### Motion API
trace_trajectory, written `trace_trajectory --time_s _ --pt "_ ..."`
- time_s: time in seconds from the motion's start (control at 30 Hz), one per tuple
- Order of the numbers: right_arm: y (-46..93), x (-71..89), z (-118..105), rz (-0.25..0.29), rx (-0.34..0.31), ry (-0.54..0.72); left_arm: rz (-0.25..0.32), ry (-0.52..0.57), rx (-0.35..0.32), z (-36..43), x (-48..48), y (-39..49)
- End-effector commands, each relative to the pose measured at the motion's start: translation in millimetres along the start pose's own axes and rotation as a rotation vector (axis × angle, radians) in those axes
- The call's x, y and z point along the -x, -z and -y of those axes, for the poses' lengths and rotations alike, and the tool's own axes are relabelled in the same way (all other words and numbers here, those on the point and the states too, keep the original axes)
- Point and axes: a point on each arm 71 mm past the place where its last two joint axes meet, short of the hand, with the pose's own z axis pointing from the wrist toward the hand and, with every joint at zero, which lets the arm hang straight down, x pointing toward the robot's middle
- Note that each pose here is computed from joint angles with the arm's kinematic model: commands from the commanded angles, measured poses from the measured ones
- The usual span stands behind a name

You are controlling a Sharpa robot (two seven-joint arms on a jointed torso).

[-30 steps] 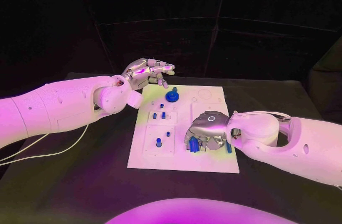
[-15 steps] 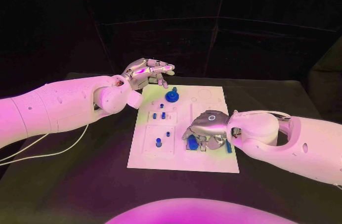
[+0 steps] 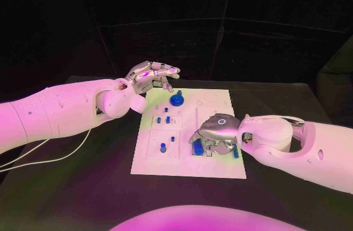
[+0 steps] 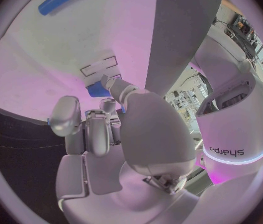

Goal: Assemble the parts on the task board

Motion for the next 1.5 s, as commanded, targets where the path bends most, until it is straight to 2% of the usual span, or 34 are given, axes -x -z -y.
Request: trace_trajectory --time_s 0.03,0.13,0.23,0.43,0.7,0.93,1.5 --pt "8.8 9.7 0.3 0.147 0.011 -0.066 -0.019 0.003 -0.002 0.6 -1.5 -0.4" --pt "18.5 12.2 4.0 0.213 -0.003 -0.138 -0.020 0.004 -0.002 0.6 -1.5 -0.3" --pt "26.7 12.6 9.5 0.251 -0.035 -0.206 -0.020 0.003 -0.002 0.5 -1.4 -0.4" --pt "37.5 9.9 21.1 0.274 -0.124 -0.313 -0.023 0.000 -0.003 0.4 -2.0 -0.8" --pt "34.7 2.6 32.1 0.234 -0.252 -0.375 -0.028 -0.003 -0.003 0.1 -3.1 -1.6" --pt "27.4 -3.1 35.0 0.214 -0.334 -0.364 -0.031 -0.002 -0.003 -0.3 -3.8 -2.0" --pt "12.5 -13.9 23.5 0.153 -0.339 -0.317 -0.034 -0.001 -0.006 -0.4 -5.1 -2.7"
